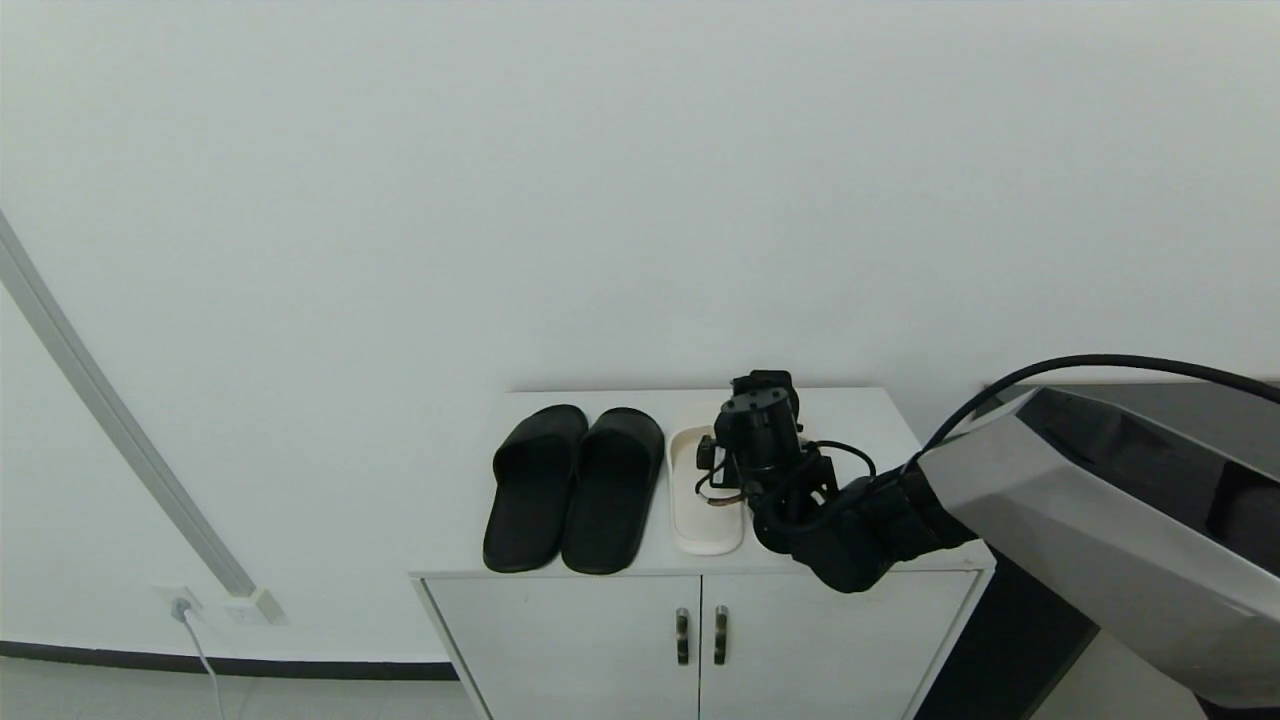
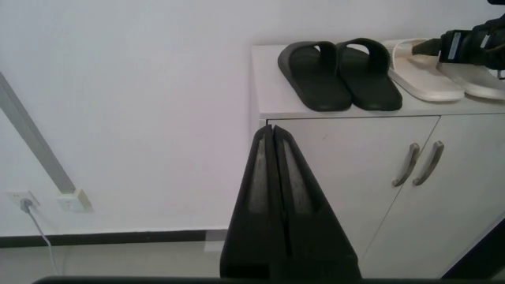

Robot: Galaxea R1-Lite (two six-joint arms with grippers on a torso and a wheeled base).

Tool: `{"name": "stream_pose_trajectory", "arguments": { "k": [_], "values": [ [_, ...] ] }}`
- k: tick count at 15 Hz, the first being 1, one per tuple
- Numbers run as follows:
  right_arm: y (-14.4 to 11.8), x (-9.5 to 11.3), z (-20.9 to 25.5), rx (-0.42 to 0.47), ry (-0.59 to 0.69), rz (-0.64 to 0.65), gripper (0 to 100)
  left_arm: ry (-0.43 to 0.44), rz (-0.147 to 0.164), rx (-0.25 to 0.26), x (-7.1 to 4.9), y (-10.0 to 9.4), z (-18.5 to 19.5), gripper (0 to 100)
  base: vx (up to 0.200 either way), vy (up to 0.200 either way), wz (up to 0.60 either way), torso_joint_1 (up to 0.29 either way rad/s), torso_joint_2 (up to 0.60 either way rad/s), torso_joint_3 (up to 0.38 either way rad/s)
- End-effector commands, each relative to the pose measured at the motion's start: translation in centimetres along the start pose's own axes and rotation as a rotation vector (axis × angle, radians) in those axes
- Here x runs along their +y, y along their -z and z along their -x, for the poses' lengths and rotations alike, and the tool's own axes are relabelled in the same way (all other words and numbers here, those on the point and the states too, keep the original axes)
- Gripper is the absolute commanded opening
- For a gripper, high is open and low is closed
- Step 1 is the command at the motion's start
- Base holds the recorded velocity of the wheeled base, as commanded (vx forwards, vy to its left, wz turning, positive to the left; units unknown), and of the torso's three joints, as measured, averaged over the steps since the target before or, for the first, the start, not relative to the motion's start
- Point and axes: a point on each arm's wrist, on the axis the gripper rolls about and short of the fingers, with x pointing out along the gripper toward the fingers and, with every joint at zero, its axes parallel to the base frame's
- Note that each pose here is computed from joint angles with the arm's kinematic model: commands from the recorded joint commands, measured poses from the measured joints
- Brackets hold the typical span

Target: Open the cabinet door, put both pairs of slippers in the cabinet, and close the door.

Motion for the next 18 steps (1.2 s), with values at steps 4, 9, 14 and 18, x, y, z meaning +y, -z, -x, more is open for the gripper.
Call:
{"name": "stream_pose_trajectory", "arguments": {
  "k": [4, 9, 14, 18],
  "values": [
    [0.7, 0.1, -0.8, 0.019, -0.008, 0.010, 0, -0.001, 0.001, 0.003, 0.0, 0.0, 0.0, 0, 0.000, 0.000, 0.00, 0.000, 0.00, 0.000],
    [0.5, 0.0, -0.6, 0.016, -0.008, 0.007, 0, -0.001, 0.001, 0.001, 0.0, 0.0, 0.0, 0, 0.000, 0.000, 0.00, 0.000, 0.00, 0.000],
    [-2.8, -1.5, 3.9, -0.009, -0.039, 0.032, 0, -0.002, 0.003, 0.001, 0.0, 0.0, 0.0, 0, 0.000, 0.000, 0.00, 0.000, 0.00, 0.000],
    [-4.9, -5.3, 10.6, -0.050, -0.258, 0.130, 0, -0.002, 0.003, 0.001, 0.0, 0.0, 0.0, 0, 0.000, 0.000, 0.00, 0.000, 0.00, 0.000]
  ]
}}
